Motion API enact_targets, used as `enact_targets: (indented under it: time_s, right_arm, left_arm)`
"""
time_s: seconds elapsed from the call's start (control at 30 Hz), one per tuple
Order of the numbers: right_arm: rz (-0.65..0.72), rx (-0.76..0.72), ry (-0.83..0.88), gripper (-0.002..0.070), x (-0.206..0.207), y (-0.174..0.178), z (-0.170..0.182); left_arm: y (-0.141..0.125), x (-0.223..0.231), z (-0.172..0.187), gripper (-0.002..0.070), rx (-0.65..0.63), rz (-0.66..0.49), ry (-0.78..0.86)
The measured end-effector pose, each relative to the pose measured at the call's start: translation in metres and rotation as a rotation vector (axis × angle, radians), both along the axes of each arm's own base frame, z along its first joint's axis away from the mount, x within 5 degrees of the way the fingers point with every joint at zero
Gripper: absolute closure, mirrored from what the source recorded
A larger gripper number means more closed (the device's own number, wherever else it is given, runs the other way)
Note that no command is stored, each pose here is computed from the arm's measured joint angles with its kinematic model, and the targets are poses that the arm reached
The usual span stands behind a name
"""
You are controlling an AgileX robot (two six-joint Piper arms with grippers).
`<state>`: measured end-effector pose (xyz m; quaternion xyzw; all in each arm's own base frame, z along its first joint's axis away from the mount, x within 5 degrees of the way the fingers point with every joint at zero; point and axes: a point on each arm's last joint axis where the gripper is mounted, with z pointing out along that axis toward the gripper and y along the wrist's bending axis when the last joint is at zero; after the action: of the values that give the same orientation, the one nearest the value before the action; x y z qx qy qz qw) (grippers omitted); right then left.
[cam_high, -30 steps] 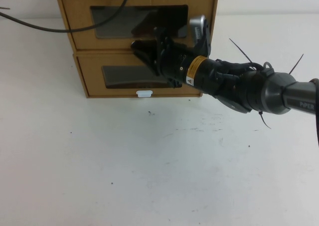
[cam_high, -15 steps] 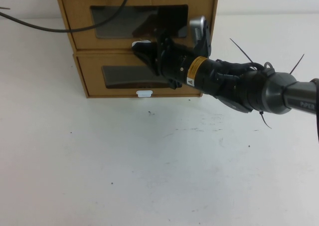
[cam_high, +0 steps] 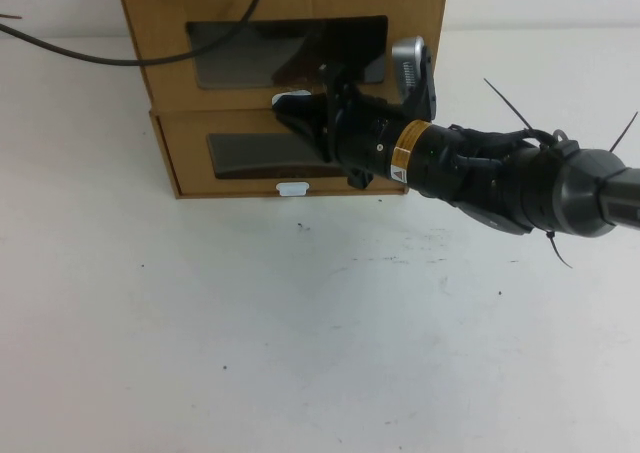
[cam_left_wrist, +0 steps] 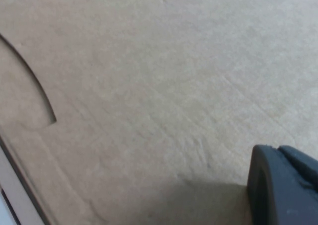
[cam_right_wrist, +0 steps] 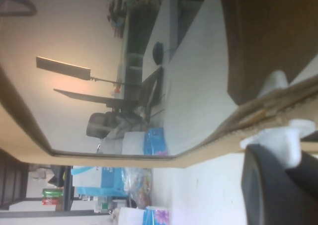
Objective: Open the shoe box
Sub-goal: 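Pull the top drawer of the cardboard box fully open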
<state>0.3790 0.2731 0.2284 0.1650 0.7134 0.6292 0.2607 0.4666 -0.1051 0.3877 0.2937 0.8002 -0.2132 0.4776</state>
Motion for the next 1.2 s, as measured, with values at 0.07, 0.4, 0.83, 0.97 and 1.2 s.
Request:
enact_targets:
  time_s: [0.07,0.4,0.83,0.97,1.2]
  right_arm:
    - [0.005,-0.005,-0.001,0.0676,-0.002,-0.001,0.000]
    - [0.050,-0.017,0.012,0.0676,-0.018,-0.003,0.000]
    - [0.122,-0.015,0.029,0.0676,-0.051,-0.005,-0.001]
    - [0.129,-0.018,0.035,0.0676,-0.058,-0.007,-0.001]
    - [0.148,-0.027,0.047,0.0676,-0.077,-0.015,0.001]
  left_arm:
    - [0.000,0.000,0.000,0.0679,0.000,-0.001,0.001]
    - [0.000,0.000,0.000,0.0680,0.001,-0.003,0.003]
    - [0.000,0.000,0.000,0.0680,0.001,-0.003,0.004]
    - [0.000,0.000,0.000,0.0680,0.001,-0.003,0.004]
    - [0.000,0.000,0.000,0.0679,0.001,-0.003,0.004]
